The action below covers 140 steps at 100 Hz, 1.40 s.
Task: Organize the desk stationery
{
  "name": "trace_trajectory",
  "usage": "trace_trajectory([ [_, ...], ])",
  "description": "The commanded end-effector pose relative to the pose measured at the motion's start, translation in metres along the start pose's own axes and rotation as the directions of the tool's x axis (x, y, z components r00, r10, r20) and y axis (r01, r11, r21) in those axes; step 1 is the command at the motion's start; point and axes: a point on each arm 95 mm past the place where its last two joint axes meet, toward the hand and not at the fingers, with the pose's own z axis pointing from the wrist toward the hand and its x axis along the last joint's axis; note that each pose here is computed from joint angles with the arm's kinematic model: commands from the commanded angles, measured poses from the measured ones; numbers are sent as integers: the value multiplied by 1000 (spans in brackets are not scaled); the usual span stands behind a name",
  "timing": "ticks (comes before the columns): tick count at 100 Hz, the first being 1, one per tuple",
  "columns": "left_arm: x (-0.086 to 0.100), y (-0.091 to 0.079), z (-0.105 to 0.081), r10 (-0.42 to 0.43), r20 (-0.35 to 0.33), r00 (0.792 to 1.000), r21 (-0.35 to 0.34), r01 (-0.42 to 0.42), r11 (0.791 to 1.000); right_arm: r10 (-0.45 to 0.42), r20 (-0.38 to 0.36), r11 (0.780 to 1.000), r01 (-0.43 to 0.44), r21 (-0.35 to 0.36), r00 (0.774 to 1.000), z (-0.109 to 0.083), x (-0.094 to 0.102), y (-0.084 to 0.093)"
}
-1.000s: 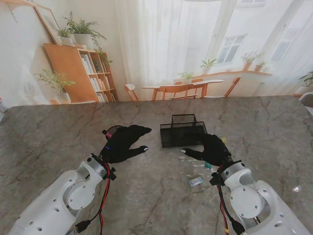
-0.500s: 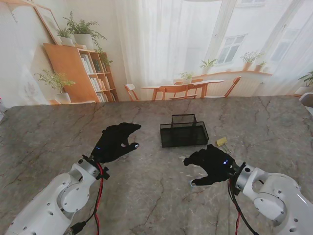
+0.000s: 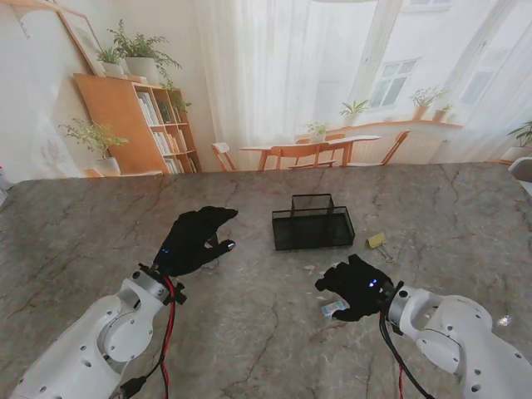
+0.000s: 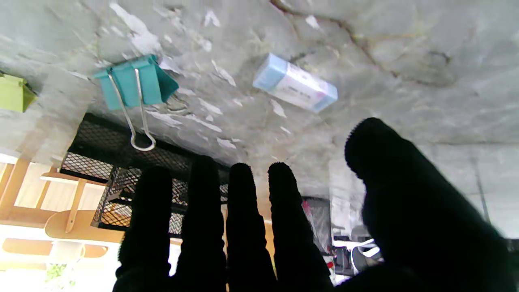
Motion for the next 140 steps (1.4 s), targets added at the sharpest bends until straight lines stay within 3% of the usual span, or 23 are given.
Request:
trace_trajectory([
  [1, 1, 1, -2, -6, 10, 1000, 6, 6, 1000, -23, -4, 999, 24, 39, 1000, -1, -3, -7],
  [15, 0, 0, -4, -5, 19, 1000, 13, 5, 1000, -61, -1, 996, 61, 67, 998, 1, -5, -14],
  [79, 2, -4, -8, -6, 25, 1000, 29, 5, 1000, -64, -48, 986, 70, 149, 997, 27, -3, -26],
  [140, -2, -6, -10, 6, 42, 999, 40, -7, 999, -128, -93, 965, 145, 219, 987, 35, 4, -42],
])
